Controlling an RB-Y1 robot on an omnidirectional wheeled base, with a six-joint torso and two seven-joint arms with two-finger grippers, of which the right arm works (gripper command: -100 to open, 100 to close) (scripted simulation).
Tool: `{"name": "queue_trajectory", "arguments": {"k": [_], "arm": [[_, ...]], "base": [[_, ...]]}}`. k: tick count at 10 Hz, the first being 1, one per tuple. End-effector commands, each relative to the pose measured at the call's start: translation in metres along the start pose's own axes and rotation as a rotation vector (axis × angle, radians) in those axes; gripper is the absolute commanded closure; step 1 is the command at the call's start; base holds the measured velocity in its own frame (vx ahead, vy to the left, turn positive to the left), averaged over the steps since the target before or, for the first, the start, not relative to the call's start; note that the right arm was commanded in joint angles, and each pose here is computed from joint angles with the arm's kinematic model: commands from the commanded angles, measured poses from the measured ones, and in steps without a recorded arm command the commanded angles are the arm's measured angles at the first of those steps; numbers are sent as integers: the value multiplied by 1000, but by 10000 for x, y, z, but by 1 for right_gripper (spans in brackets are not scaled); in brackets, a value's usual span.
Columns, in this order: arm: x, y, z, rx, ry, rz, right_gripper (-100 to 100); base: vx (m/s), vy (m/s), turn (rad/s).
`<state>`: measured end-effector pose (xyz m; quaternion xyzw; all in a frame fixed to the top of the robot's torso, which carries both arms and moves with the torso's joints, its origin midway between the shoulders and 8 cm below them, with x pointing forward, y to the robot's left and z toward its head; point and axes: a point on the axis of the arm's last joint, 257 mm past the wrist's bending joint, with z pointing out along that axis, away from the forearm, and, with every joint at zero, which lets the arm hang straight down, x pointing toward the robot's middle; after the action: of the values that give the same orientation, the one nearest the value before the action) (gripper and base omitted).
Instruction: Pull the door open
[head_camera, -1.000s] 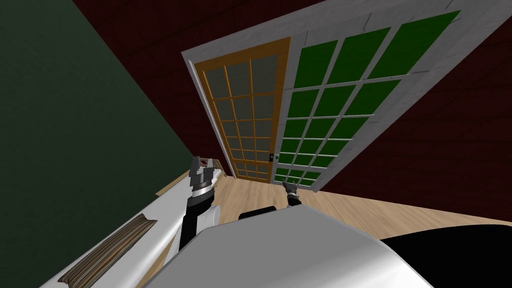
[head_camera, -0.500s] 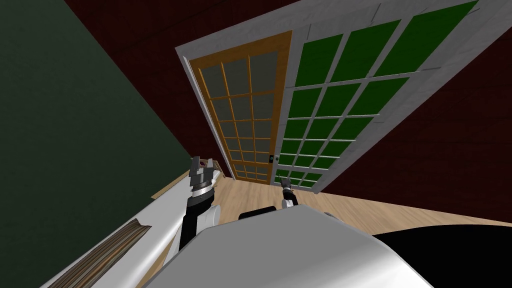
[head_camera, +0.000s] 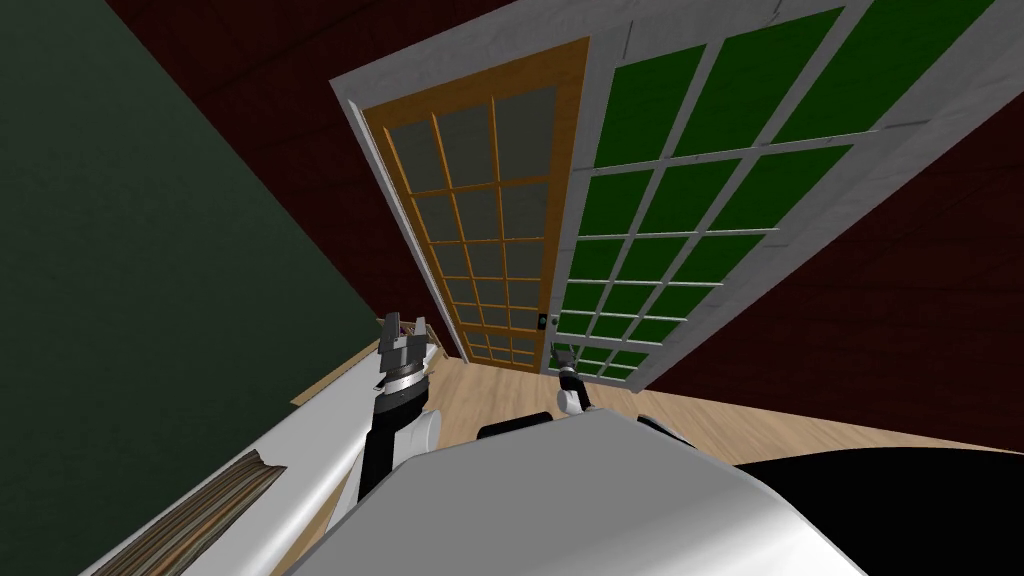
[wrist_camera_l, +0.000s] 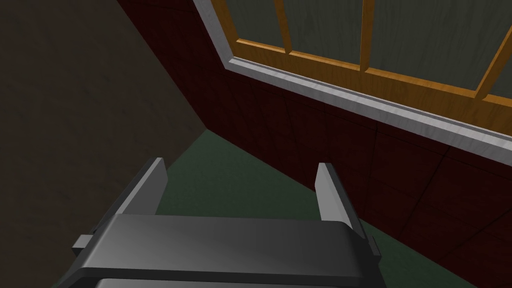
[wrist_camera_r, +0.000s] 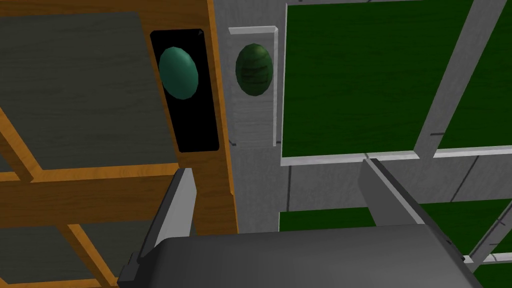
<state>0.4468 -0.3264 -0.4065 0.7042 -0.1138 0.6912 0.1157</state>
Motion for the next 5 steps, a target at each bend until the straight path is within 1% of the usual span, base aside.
{"name": "queue_trajectory", "arguments": {"k": [1, 2, 3, 4, 5], "arm": [[-134, 208, -95, -22, -29, -19, -100], [-193, 317, -140, -33, -42, -29, -100], [-193, 317, -140, -33, -42, -29, -100], [-193, 317, -140, -33, -42, -29, -100], [-258, 448, -193, -47, -57, -40, -100]], "base": [[-91, 49, -62], [-136, 74, -83], [-94, 73, -18], [-43, 43, 10], [-51, 27, -36]]}}
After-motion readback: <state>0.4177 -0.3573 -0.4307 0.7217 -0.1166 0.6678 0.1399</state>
